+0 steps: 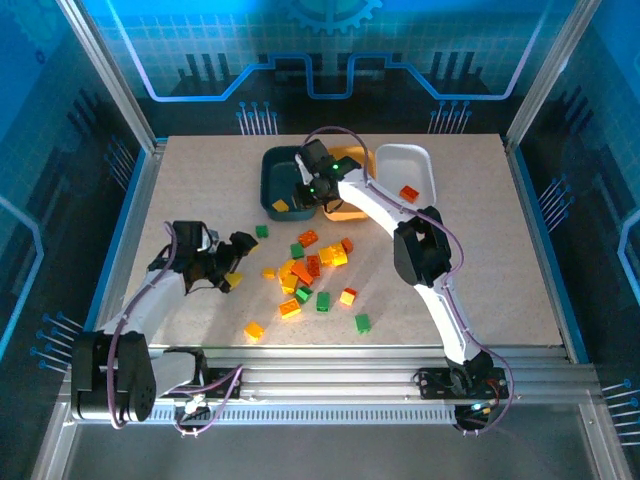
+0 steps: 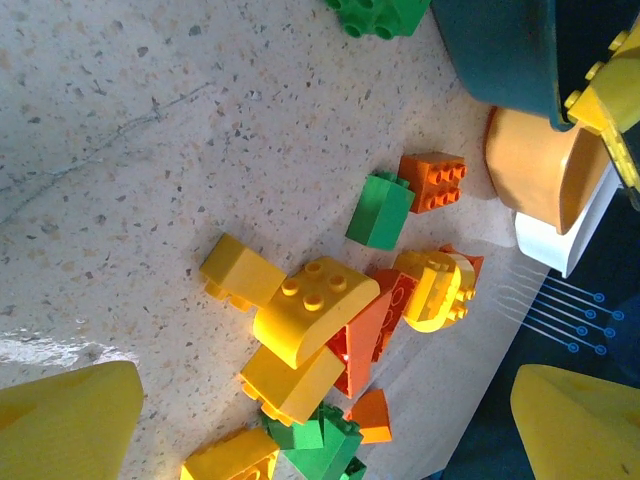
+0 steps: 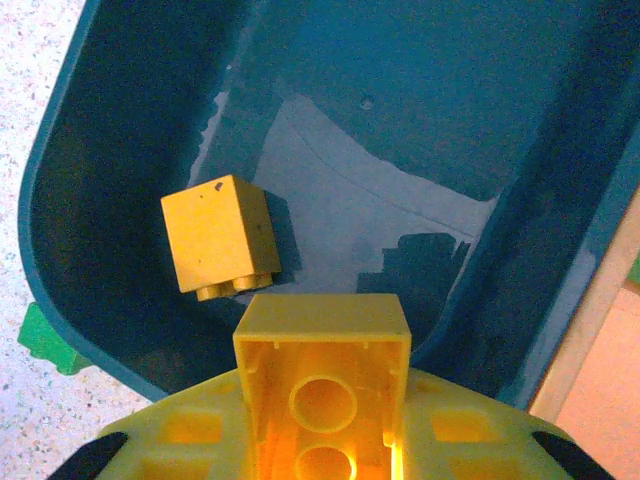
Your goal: Sort the legos into containers by color
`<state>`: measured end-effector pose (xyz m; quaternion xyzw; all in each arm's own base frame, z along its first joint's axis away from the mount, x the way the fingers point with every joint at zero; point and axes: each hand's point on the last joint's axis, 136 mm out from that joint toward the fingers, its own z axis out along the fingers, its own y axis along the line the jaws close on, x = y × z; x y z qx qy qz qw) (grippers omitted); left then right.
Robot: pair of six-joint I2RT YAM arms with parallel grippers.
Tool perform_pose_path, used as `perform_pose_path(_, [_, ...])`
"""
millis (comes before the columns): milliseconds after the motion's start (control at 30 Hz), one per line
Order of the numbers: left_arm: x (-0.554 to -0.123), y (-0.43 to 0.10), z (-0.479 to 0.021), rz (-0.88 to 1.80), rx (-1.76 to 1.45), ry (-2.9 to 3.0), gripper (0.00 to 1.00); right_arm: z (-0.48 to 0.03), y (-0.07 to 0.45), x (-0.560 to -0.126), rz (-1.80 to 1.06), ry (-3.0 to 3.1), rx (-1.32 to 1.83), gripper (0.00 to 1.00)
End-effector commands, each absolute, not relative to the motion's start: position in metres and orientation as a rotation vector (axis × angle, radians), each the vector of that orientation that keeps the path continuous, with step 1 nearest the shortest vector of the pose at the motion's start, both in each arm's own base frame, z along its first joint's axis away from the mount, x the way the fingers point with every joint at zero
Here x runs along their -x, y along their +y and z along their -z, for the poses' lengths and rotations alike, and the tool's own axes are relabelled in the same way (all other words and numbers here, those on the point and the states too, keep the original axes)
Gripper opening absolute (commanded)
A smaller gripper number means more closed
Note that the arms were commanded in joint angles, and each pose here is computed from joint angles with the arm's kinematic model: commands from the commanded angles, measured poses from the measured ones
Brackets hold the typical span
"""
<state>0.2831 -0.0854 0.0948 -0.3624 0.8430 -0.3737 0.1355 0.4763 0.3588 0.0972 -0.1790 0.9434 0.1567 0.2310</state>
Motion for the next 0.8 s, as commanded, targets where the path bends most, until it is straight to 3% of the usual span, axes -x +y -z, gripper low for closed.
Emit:
perform_pose_path(0, [-0.284, -0.095, -0.098, 1.124, 0.982, 2.468, 0.96, -0.099, 0.359, -0.478, -0.459, 2.602, 0.51, 0.2])
perform_pose_path(400, [-0.284, -0.1, -0.096, 1.131, 0.95, 2.475, 0.97, -0.134, 0.357, -0.481, -0.498, 2.543, 0.513, 0.21])
perform_pose_path(767, [-0.285, -0.104, -0.089, 1.149, 0.925, 2.508, 0.97, -0.121, 0.363, -0.487, -0.5, 2.571, 0.504, 0.22])
